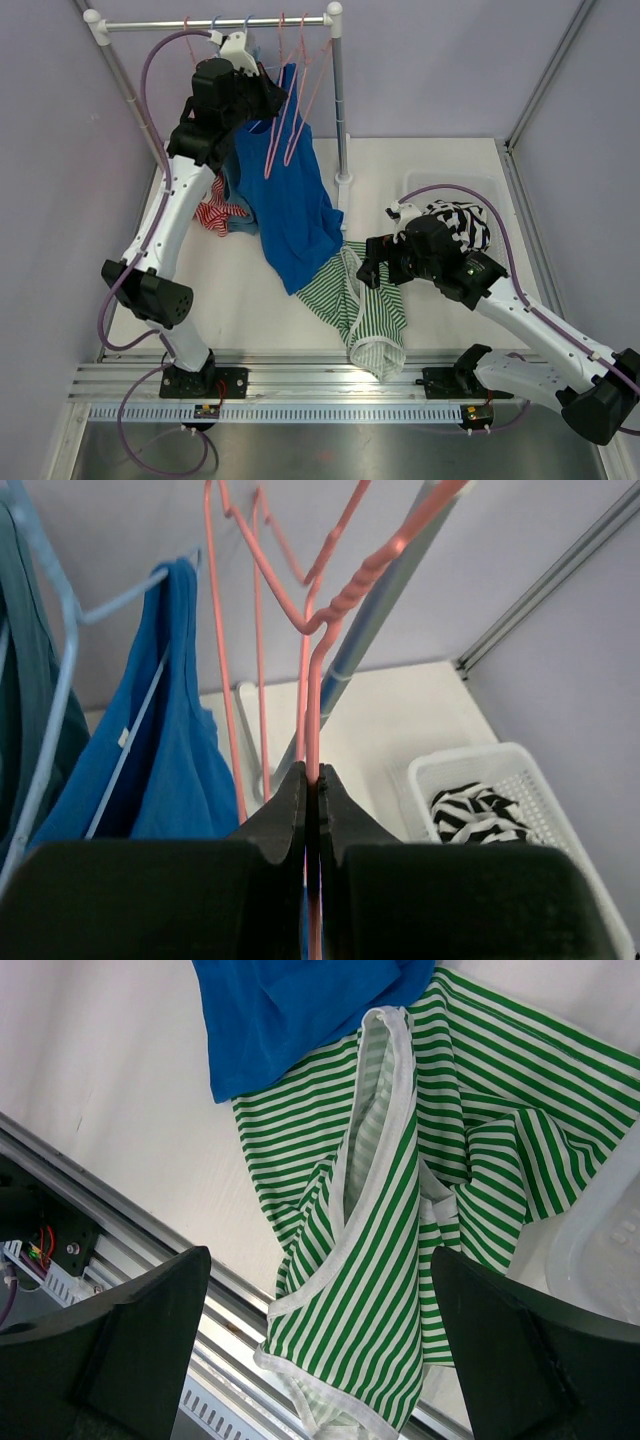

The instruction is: Remove the tank top from the hanger

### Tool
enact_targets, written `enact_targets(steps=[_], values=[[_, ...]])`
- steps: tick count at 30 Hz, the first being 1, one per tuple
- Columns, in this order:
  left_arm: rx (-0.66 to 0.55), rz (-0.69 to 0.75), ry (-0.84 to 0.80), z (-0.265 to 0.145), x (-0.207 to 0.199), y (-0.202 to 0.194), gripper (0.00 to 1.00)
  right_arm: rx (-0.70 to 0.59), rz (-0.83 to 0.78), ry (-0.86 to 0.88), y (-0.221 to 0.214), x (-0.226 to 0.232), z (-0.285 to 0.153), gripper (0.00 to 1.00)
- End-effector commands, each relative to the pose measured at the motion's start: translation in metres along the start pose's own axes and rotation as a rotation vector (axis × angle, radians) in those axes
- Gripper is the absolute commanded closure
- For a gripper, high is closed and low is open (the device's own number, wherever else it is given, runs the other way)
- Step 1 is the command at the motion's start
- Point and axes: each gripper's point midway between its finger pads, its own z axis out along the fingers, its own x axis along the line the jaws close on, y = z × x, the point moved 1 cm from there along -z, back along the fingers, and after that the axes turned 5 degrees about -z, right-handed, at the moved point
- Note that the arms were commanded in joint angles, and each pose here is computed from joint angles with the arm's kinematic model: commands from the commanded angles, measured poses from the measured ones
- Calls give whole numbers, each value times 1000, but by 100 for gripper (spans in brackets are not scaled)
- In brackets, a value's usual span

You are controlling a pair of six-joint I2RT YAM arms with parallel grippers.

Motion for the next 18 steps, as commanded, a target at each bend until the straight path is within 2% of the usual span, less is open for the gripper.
enact_targets(steps=[1,5,7,8,9,18], values=[[-212,12,-116,-25,-39,64,100,-42,-16,40,12,8,-3,1],[-221,13,-112,-12,-43,77,100,-45,-13,43,11,8,-6,0],[-180,6,-75,11,-31,66,100,-50,-11,45,11,8,-8,1],[-212,12,-92,8,-37,79,100,-56,-14,48,11,9,-10,1],[-189,6,-73,23,-29,70,100,-57,-11,50,11,9,-11,1],[-182,-17,-29,52,-11,55,100,-69,-19,56,11,10,-18,0]])
